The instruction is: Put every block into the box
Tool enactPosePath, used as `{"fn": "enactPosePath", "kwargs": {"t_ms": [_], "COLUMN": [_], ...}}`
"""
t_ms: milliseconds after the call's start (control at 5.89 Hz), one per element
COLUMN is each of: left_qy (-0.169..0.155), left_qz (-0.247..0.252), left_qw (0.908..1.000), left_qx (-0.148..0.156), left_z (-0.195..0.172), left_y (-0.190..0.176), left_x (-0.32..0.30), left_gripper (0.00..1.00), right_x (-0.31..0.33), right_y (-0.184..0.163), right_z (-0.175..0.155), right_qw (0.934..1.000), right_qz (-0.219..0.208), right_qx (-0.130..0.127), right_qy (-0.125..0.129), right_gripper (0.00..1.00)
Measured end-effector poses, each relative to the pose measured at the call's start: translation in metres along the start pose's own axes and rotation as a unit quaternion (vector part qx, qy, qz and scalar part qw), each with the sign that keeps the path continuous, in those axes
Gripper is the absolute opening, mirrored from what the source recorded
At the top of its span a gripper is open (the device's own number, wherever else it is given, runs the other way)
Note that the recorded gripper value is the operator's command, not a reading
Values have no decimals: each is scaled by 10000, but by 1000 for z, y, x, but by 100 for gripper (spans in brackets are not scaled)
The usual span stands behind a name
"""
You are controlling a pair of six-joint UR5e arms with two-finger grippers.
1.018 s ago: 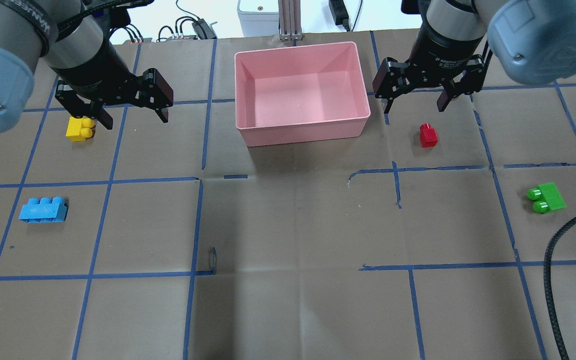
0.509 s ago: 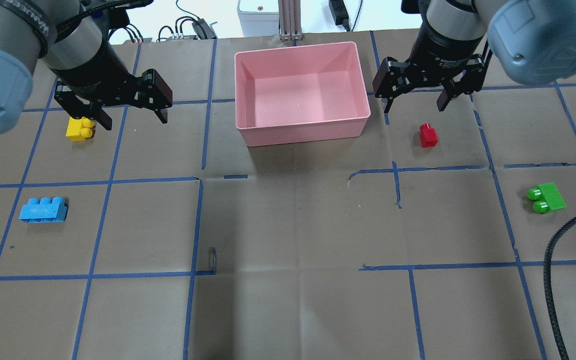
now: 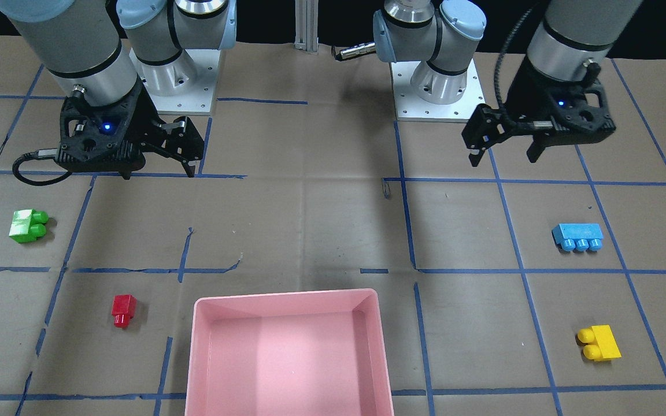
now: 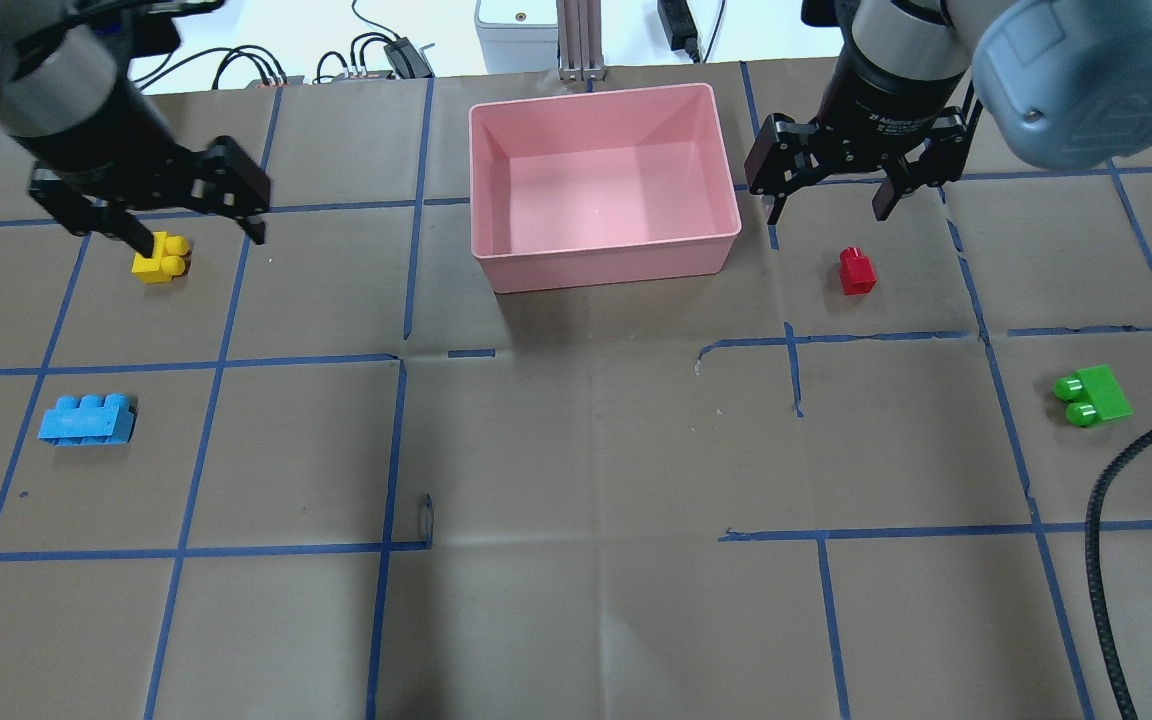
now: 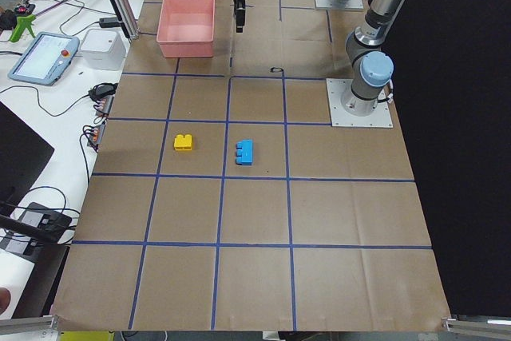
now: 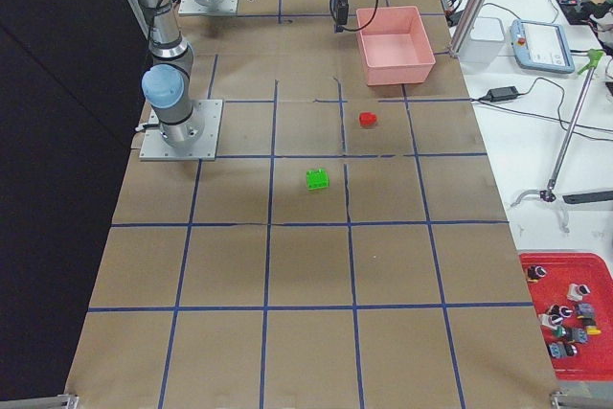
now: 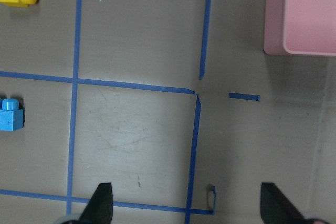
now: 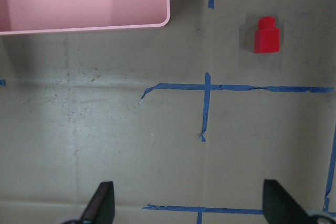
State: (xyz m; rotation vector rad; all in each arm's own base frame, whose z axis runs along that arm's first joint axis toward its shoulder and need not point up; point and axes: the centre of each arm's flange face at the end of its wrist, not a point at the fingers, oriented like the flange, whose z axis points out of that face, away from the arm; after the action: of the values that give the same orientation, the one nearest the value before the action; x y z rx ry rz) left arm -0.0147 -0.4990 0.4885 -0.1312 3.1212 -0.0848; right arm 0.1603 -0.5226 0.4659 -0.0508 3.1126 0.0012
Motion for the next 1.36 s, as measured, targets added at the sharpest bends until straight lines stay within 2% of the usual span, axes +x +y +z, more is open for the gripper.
{"fn": "enactPosePath", "kwargs": {"t_ms": [339,509,679,848,1018,1188,1357], "left_qy": [-1,93,167,156,154,186,230], "left_qz": [-182,-255,-227,13,602,1491,2606], "left_qw": [9997,9990,9987,9991,9975,9882,9647], "left_qx": [-184,-344,-424,-389,-346,-315,-286], "left_z": [20,40,61,74,81,85,86], "left_y": [9,28,46,52,51,50,50], "left_x": [-148,-209,-245,-261,-266,-267,-267], "left_gripper": [98,98,98,98,98,98,98], "right_x": [14,55,122,188,245,289,318], "right_y": [-1,-6,-13,-15,-10,2,23], "right_z": [5,11,16,21,31,48,78], "right_qw": [9997,9993,9985,9973,9965,9968,9986], "right_qz": [-31,-144,-383,-551,-558,-419,-78], "right_qx": [-41,-48,49,203,340,382,241], "right_qy": [246,336,380,437,516,562,468], "right_gripper": [99,99,99,100,100,100,100]}}
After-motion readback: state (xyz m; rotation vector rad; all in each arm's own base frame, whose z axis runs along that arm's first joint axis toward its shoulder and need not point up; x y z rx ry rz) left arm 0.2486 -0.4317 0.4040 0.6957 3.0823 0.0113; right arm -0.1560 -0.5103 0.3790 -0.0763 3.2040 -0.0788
